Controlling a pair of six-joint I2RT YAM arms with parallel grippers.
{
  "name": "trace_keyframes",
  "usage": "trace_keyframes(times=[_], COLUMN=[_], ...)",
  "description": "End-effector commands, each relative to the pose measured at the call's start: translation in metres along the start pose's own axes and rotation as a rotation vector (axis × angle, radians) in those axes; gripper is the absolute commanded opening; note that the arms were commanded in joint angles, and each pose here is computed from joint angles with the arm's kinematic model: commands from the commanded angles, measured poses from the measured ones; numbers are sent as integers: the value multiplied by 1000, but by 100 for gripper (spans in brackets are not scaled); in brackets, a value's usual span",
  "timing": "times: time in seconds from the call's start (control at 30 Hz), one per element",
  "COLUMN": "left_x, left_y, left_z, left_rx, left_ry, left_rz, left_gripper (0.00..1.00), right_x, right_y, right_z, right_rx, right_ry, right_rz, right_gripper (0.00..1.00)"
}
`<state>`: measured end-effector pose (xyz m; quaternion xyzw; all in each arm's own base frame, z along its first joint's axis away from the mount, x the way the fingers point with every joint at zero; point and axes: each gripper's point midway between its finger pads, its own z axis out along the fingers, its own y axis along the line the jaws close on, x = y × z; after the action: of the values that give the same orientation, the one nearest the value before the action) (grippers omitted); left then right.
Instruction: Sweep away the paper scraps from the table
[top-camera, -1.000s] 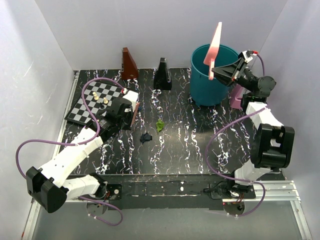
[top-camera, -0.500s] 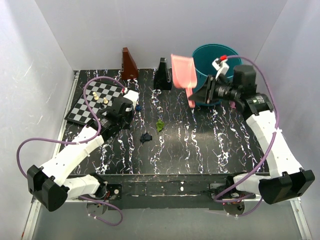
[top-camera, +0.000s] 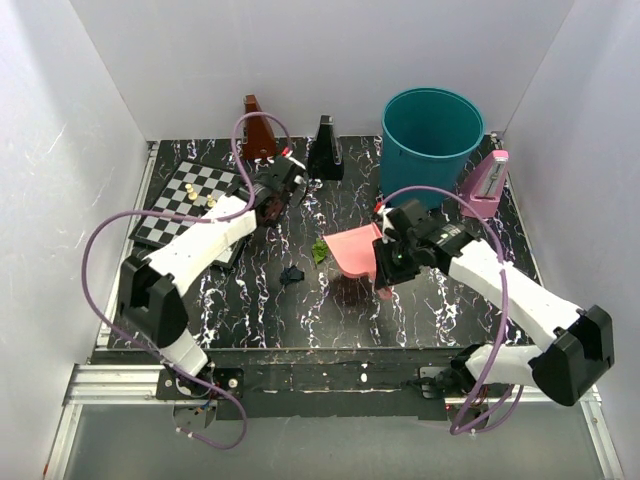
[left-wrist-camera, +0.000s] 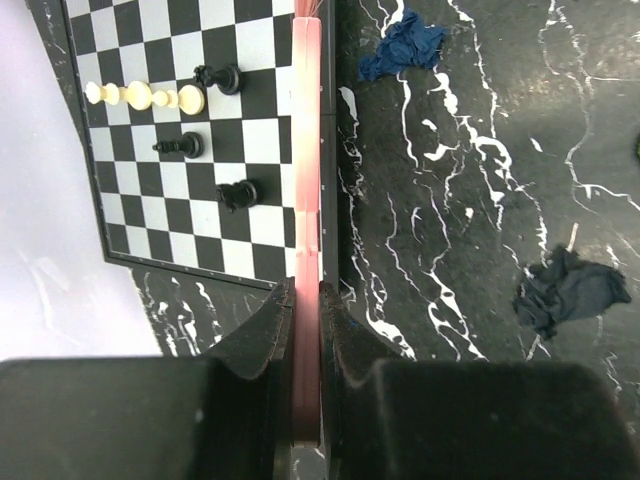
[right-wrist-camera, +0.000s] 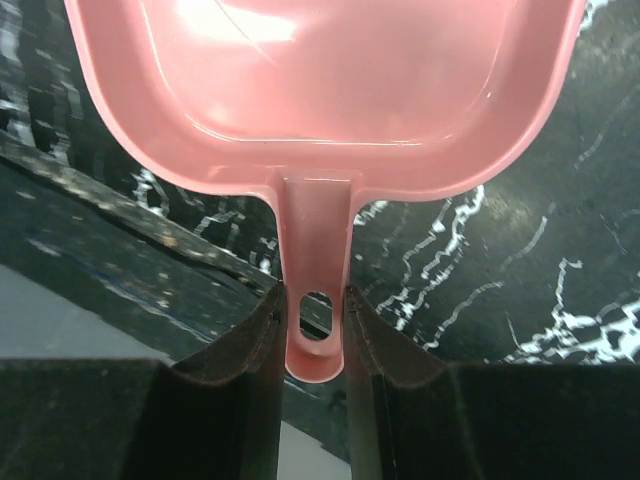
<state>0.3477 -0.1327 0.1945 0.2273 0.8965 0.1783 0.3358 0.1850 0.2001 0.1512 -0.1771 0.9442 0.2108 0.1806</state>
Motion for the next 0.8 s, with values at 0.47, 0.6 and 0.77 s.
trace_keyframes(times=[0.47,0.6,0.77], left_x=[-4,-3,-13], left_y=[-66,-100,-104], left_z=[45,24,-11], left_rx=[137,351,471], left_ry=[241,254,204], left_rz=[321,266,189], left_gripper=[0,0,0], right_x=[66,67,68], right_y=[-10,-11,-9], right_z=[8,15,22], right_rx=[187,202,189], right_ry=[237,244,254], right_rz=[-170,-191,-205], right_gripper=[1,1,1])
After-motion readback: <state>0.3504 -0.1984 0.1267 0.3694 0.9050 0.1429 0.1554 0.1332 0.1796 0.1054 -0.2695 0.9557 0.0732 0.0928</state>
